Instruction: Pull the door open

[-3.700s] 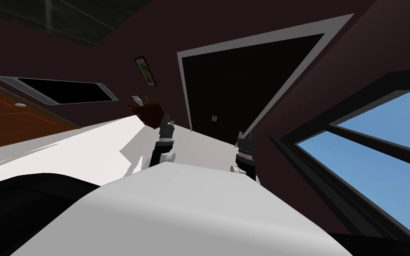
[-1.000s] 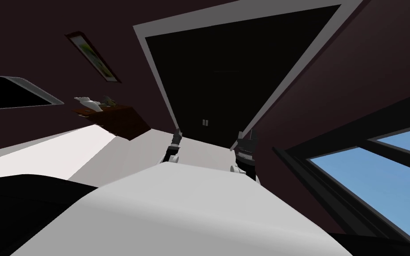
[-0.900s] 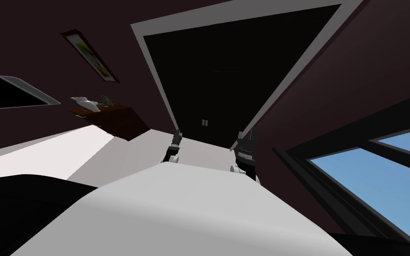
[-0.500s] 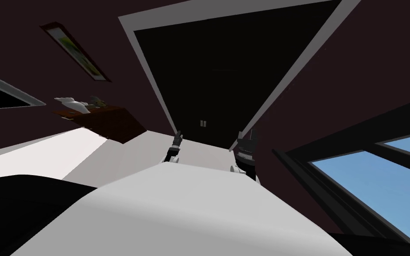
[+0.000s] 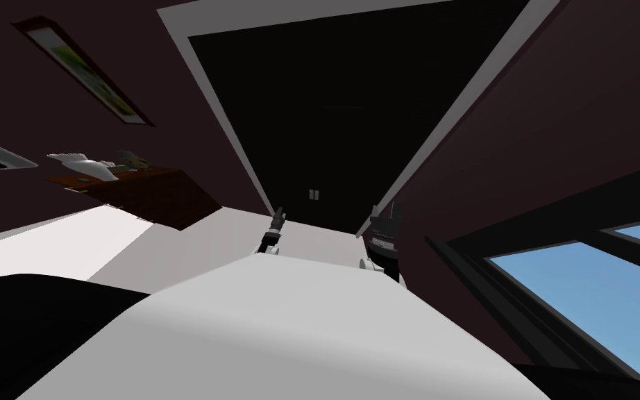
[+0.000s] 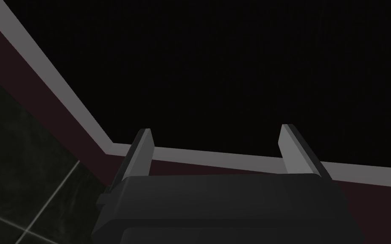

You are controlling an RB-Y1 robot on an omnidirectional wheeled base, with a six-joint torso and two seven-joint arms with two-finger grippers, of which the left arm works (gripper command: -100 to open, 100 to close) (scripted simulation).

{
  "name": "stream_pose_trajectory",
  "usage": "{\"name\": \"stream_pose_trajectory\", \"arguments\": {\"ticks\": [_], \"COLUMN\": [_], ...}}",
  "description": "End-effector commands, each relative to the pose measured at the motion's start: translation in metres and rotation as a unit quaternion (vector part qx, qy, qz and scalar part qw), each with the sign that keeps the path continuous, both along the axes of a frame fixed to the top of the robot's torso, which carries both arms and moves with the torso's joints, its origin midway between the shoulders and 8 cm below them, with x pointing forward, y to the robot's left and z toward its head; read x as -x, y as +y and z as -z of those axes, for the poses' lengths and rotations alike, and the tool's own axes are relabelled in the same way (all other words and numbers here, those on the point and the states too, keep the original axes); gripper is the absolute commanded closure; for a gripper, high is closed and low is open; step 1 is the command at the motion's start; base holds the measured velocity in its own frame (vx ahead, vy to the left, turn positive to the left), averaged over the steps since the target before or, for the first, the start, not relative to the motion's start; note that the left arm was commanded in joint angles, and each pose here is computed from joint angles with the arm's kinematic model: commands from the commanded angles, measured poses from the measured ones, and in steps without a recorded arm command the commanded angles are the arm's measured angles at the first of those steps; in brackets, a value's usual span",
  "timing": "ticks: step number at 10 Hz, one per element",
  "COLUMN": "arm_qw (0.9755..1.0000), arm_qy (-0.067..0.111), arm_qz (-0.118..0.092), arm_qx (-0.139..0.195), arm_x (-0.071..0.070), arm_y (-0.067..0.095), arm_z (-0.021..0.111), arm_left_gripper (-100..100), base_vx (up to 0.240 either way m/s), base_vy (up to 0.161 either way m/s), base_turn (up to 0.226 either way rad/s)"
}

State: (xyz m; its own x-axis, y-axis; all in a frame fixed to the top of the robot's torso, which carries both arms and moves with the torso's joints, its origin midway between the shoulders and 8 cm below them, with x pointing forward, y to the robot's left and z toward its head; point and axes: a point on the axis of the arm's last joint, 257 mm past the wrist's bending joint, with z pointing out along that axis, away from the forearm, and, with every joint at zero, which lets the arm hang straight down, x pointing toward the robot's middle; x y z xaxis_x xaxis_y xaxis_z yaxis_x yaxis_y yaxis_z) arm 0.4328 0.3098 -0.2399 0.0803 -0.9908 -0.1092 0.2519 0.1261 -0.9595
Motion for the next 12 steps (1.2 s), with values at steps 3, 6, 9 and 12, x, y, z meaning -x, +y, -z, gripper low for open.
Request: {"name": "stream_pose_trajectory", "arguments": {"ticks": [3, 6, 9, 12], "arm_qw": [0.9998, 0.9992, 0.9984, 0.9975], "arm_qy": [0.020, 0.036, 0.050, 0.064], "arm_qz": [0.001, 0.001, 0.000, -0.001], "arm_qx": [0.010, 0.017, 0.024, 0.031], "arm_x": [0.001, 0.002, 0.003, 0.006], "arm_y": [0.005, 0.009, 0.014, 0.018], "arm_z": [0.025, 0.044, 0.062, 0.079], "arm_left_gripper": [-100, -100, -100, -100], "base_vx": [0.111, 0.107, 0.103, 0.110], "base_vy": [-0.019, -0.023, -0.011, -0.018], "base_turn": [-0.065, -0.060, -0.057, -0.057]}}
